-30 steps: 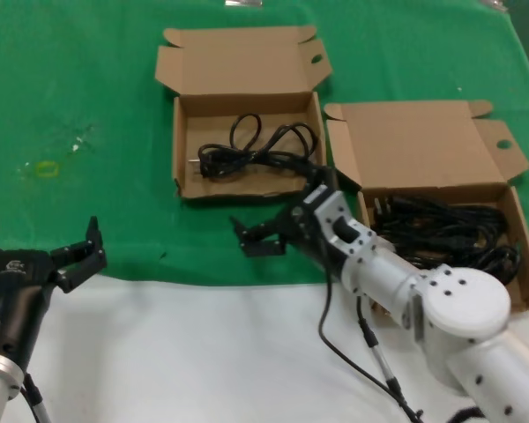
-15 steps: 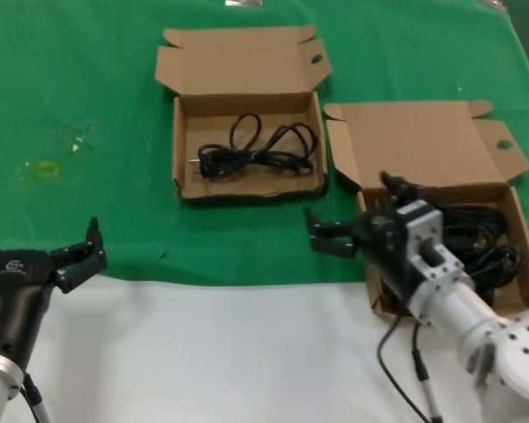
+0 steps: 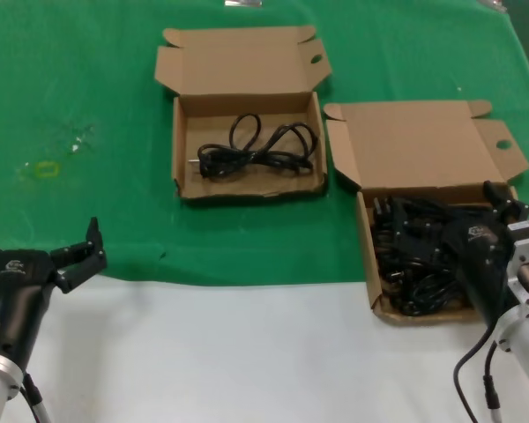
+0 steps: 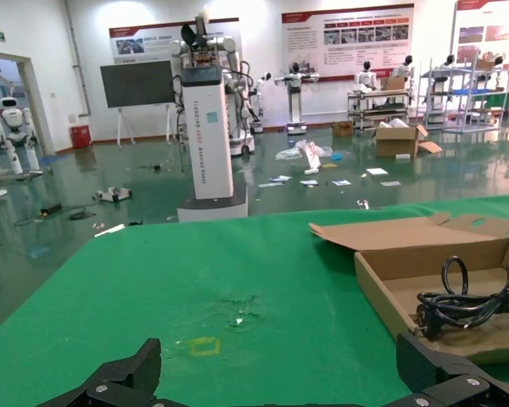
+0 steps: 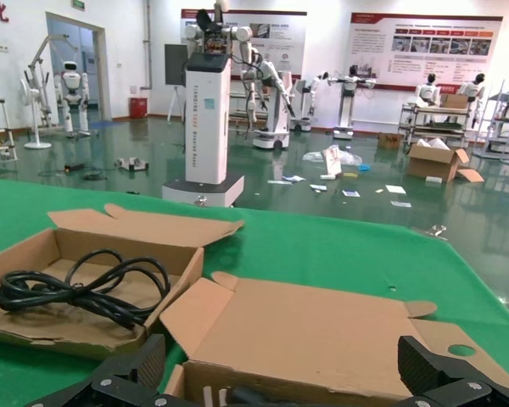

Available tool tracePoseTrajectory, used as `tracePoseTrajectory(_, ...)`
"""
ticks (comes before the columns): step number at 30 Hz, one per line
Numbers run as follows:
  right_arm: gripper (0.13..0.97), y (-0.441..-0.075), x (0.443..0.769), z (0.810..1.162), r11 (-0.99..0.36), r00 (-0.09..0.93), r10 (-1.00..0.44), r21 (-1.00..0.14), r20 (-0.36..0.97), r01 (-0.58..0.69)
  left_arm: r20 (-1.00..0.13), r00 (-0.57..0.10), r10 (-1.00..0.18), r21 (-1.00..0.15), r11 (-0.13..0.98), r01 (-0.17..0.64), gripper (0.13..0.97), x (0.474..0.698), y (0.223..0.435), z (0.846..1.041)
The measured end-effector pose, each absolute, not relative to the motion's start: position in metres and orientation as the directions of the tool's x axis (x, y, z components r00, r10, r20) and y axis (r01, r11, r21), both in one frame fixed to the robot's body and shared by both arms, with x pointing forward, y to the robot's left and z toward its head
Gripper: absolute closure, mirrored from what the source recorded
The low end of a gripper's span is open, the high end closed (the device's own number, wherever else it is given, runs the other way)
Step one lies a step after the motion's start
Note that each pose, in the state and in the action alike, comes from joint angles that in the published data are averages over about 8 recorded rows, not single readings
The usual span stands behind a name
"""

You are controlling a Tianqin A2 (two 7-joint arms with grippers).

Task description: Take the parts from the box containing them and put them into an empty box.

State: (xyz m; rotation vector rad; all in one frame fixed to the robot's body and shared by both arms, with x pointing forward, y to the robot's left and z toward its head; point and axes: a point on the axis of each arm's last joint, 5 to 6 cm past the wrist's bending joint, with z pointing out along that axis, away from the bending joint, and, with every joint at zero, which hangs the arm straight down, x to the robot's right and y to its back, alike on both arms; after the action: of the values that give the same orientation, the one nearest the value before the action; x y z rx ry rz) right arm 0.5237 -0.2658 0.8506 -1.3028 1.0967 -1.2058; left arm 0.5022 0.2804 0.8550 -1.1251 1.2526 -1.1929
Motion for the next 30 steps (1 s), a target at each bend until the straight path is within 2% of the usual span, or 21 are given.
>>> tracePoseTrajectory(30, 0.130, -0.2692, 0.5200, 0.8517, -0.078, 0.076, -0.994, -0.997, 0.078, 0.015, -0.071, -0.035, -0.997, -0.997, 0.070, 0.022, 0.132, 0.5022, 0.2804, 0.8550)
